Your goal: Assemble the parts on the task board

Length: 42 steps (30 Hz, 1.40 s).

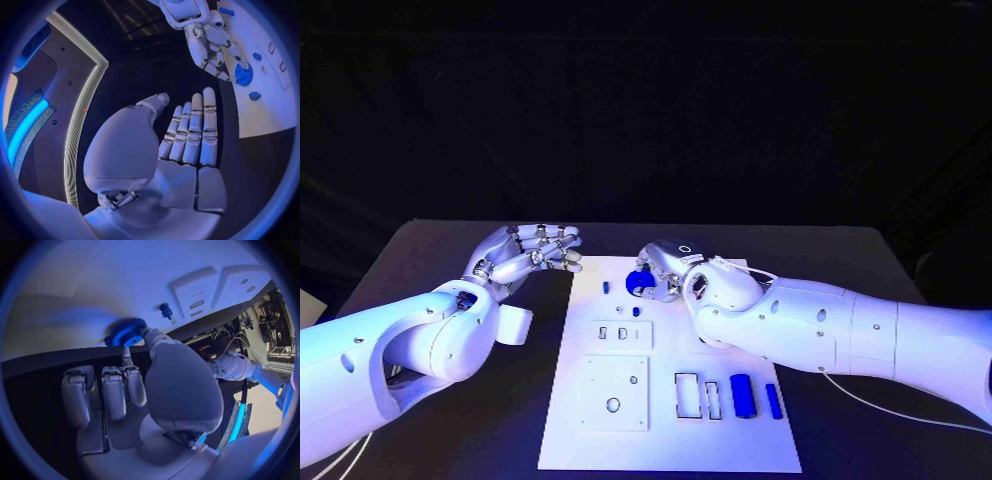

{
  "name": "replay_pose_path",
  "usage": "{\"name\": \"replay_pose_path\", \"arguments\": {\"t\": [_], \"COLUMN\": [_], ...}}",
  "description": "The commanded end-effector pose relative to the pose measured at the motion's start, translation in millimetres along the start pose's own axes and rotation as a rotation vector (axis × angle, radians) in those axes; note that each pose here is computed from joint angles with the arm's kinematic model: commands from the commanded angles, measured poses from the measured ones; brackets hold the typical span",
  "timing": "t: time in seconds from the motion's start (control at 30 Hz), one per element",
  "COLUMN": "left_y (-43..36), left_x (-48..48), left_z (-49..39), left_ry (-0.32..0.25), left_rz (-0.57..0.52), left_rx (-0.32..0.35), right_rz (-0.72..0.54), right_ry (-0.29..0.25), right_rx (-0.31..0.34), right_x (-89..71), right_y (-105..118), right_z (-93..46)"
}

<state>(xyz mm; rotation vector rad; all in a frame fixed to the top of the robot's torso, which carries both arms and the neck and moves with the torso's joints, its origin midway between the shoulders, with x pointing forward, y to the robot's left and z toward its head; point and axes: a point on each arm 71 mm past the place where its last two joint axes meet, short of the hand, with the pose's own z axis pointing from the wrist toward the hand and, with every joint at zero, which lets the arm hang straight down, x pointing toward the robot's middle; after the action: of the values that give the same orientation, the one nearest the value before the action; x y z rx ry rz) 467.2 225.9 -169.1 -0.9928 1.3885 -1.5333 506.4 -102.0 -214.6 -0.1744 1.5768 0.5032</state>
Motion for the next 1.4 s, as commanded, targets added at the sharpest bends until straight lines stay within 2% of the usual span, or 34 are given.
{"name": "replay_pose_path", "arguments": {"t": [0.03,0.57,0.73,0.9,1.13,1.3,1.4], "left_y": [-1.6,-0.8,-0.9,-0.8,-0.7,-0.5,-0.3], "left_x": [2.2,1.9,1.8,0.8,-2.5,-4.4,-5.1], "left_z": [0.4,1.7,1.7,1.5,0.8,0.6,0.8], "left_ry": [0.019,0.018,0.017,0.015,0.008,0.004,0.005], "left_rz": [-0.007,-0.005,-0.005,-0.004,0.000,0.002,0.001], "left_rx": [0.007,0.007,0.007,0.007,0.006,0.006,0.006], "right_rz": [-0.006,-0.007,0.001,0.025,0.127,0.277,0.347], "right_ry": [0.049,0.105,0.088,0.033,-0.068,-0.070,-0.058], "right_rx": [0.009,0.034,0.038,0.030,0.018,0.016,0.031], "right_x": [4.4,8.4,6.7,1.0,-20.6,-43.5,-58.3], "right_y": [-2.3,-14.3,-17.8,-22.3,-41.5,-67.3,-92.7], "right_z": [-0.6,-6.9,-11.4,-19.9,-43.4,-60.5,-73.6]}}
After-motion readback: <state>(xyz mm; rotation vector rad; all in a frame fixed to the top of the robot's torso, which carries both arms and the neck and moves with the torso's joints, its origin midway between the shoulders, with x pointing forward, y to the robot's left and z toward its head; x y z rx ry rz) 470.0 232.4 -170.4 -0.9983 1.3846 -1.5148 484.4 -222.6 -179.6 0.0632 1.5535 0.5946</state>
